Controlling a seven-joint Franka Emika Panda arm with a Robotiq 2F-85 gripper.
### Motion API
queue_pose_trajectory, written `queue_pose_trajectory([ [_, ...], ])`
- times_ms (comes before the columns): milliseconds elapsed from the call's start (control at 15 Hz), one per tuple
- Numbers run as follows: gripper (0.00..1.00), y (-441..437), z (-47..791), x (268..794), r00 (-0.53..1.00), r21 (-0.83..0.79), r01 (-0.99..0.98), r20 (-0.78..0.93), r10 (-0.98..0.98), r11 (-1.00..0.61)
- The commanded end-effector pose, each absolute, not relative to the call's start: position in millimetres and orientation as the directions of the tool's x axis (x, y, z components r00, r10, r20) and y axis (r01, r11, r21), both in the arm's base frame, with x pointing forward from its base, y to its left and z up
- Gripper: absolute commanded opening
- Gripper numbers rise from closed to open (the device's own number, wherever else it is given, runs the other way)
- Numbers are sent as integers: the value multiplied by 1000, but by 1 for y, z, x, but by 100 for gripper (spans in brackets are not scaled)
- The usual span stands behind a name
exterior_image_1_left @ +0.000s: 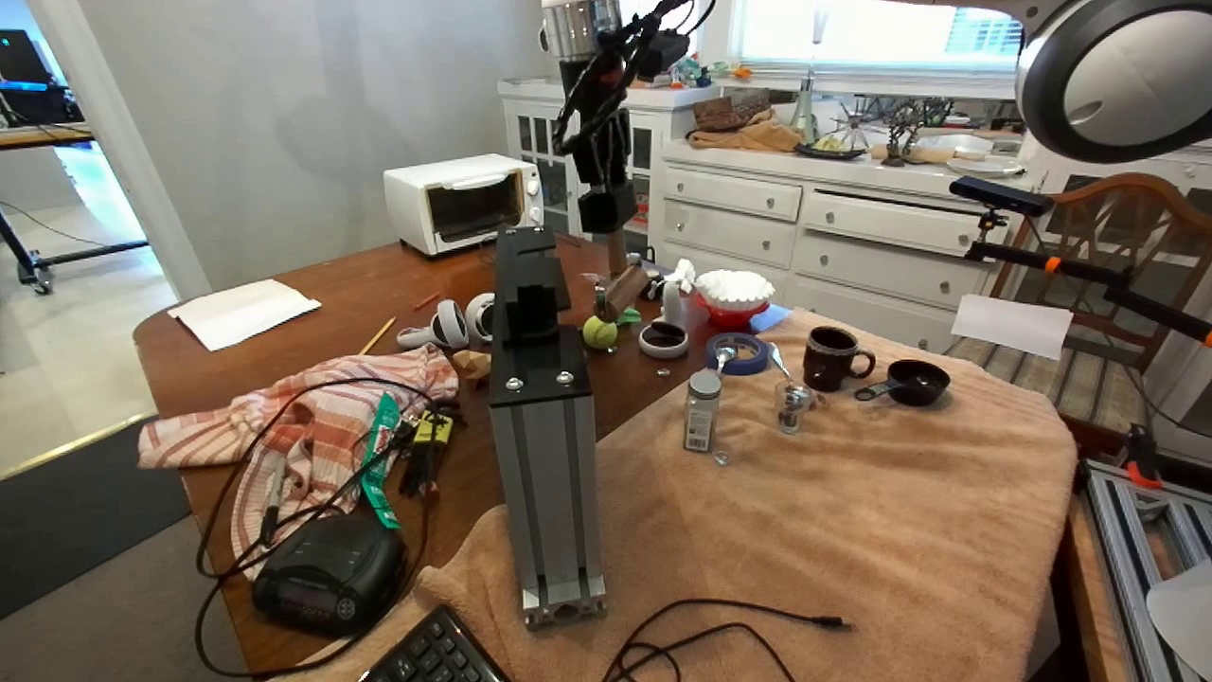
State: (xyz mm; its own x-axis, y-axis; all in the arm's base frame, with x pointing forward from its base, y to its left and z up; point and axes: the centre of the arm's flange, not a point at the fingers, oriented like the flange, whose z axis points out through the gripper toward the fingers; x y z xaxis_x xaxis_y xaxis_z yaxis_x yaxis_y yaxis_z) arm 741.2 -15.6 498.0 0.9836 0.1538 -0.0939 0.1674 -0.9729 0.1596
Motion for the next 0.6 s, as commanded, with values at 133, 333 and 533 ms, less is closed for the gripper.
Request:
queue_pose_trajectory([
  [133,34,-19,497,712,1000,187,-14,-7,-15,-982],
  [333,34,-13,501,720,985,112,-140,118,-127,-984],
  [533,59,-10,513,760,989,118,-87,130,-72,-989],
])
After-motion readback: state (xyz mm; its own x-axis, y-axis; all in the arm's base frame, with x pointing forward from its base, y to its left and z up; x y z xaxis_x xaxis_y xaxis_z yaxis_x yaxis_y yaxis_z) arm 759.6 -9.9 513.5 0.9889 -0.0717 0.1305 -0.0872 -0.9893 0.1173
